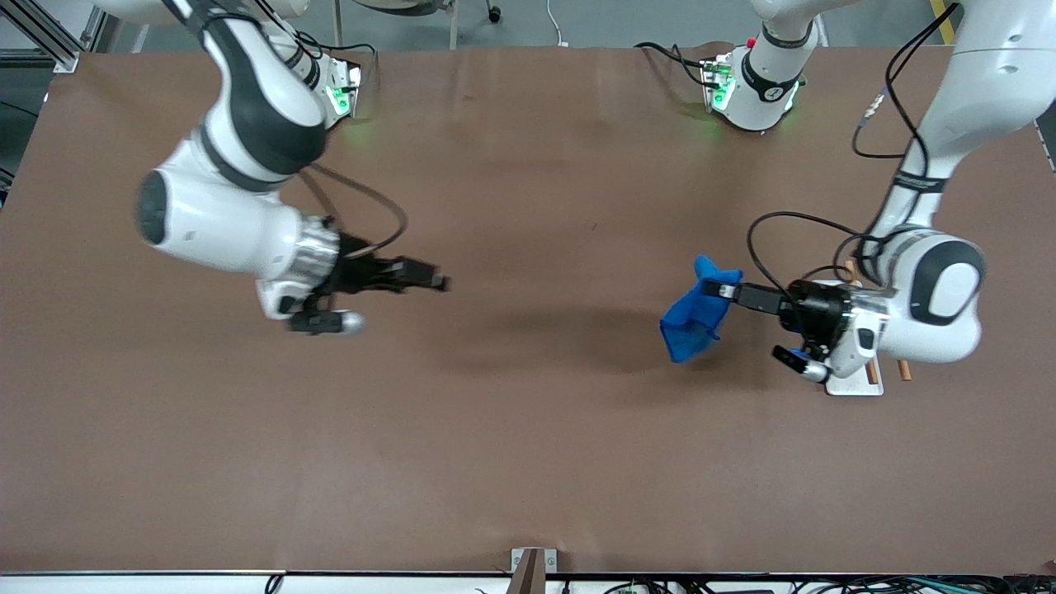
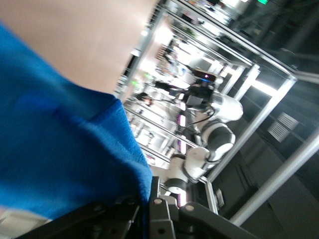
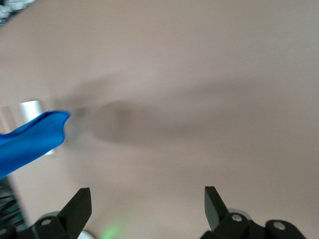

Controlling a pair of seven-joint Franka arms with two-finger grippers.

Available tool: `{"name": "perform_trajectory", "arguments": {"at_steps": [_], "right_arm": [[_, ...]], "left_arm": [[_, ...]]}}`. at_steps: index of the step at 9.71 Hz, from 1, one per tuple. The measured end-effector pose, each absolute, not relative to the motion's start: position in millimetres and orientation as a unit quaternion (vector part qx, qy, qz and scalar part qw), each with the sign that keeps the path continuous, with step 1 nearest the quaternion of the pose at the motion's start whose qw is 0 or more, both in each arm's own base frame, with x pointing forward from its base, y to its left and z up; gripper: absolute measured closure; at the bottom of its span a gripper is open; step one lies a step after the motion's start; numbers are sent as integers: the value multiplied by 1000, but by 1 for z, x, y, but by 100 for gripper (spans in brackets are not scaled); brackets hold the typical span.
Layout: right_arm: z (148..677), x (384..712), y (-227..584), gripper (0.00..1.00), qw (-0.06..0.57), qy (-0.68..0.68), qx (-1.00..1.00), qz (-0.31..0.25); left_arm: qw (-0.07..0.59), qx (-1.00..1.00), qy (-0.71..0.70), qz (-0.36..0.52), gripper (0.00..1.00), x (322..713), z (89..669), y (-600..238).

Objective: Right arm passes towel to left arm to hang
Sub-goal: 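Carry the towel with the left gripper over the white stick rack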

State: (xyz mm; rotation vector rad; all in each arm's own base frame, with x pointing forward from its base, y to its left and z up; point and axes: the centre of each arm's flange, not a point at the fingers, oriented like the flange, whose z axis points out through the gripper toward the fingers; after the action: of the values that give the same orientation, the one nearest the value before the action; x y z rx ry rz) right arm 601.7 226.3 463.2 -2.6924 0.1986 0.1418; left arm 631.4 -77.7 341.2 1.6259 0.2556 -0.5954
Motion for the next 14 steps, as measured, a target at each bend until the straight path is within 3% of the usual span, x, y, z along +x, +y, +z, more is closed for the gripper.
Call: {"name": "perform_trajectory", "arguments": {"at_steps": [2, 5, 8, 11, 14], "right_arm": [[485, 609, 148, 0, 115, 86, -990, 12], [531, 605, 43, 0, 35, 118, -992, -35], [587, 569, -29, 0, 14, 93, -995, -28], [654, 534, -47, 0, 13, 98, -995, -11], [683, 526, -75, 0, 13, 96, -995, -28]], "left_arm": [[560, 770, 140, -273, 98, 636, 353, -33], [389, 859, 187, -277, 98, 631, 391, -6], [220, 906, 258, -254, 98, 619, 422, 14], [125, 904, 330, -242, 98, 617, 418, 29], [33, 903, 373, -209, 98, 619, 412, 44]]}}
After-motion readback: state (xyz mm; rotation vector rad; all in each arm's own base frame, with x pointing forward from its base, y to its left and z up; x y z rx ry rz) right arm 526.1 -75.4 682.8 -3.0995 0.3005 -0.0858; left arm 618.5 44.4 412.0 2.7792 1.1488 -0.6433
